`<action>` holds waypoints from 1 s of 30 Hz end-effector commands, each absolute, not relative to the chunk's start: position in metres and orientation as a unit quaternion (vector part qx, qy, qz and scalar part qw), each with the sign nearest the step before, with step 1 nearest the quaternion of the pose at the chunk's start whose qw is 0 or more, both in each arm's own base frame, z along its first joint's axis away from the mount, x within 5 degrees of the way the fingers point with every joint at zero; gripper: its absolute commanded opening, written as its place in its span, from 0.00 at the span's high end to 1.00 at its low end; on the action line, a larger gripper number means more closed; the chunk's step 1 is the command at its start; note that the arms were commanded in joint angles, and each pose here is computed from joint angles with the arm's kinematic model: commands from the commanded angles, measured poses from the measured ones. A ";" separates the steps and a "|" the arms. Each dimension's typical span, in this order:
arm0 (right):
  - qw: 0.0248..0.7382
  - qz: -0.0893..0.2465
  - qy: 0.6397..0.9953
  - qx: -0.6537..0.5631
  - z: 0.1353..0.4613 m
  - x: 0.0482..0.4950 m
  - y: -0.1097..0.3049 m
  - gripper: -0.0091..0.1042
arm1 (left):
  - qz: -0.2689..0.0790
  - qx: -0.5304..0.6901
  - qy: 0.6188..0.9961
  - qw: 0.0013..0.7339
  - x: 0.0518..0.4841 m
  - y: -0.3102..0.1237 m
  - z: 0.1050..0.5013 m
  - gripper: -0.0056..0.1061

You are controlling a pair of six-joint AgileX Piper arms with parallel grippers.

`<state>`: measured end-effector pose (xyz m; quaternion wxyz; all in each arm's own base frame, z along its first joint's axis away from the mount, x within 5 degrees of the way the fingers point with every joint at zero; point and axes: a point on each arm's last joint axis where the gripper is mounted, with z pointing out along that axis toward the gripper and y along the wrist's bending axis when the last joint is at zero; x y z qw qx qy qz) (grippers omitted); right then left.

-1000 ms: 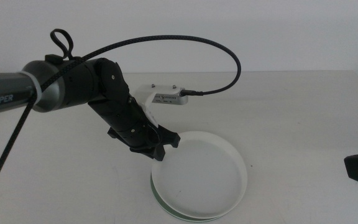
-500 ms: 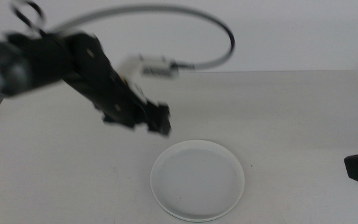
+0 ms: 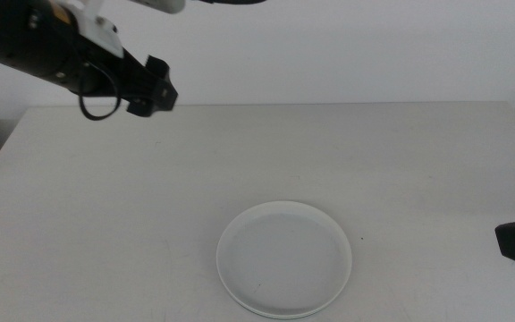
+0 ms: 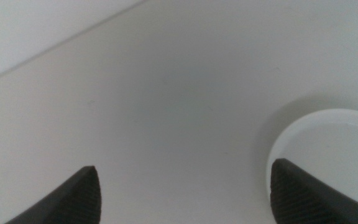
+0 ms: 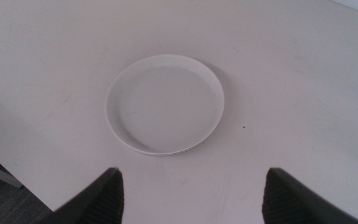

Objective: Stack the three bowls on top of each other.

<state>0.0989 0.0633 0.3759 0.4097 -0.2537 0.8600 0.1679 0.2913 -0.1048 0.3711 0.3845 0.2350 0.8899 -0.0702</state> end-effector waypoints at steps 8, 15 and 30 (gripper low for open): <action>0.446 0.170 0.843 -0.250 0.387 0.101 0.063 0.42 | -0.057 0.188 0.861 0.470 0.278 -0.093 0.411 0.01; 0.457 0.167 0.841 -0.238 0.387 0.110 0.065 0.42 | -0.039 0.167 0.867 0.468 0.275 -0.087 0.413 0.01; 0.461 0.112 0.874 -0.107 0.396 0.227 0.044 0.42 | 0.000 0.062 0.889 0.453 0.264 -0.028 0.420 0.01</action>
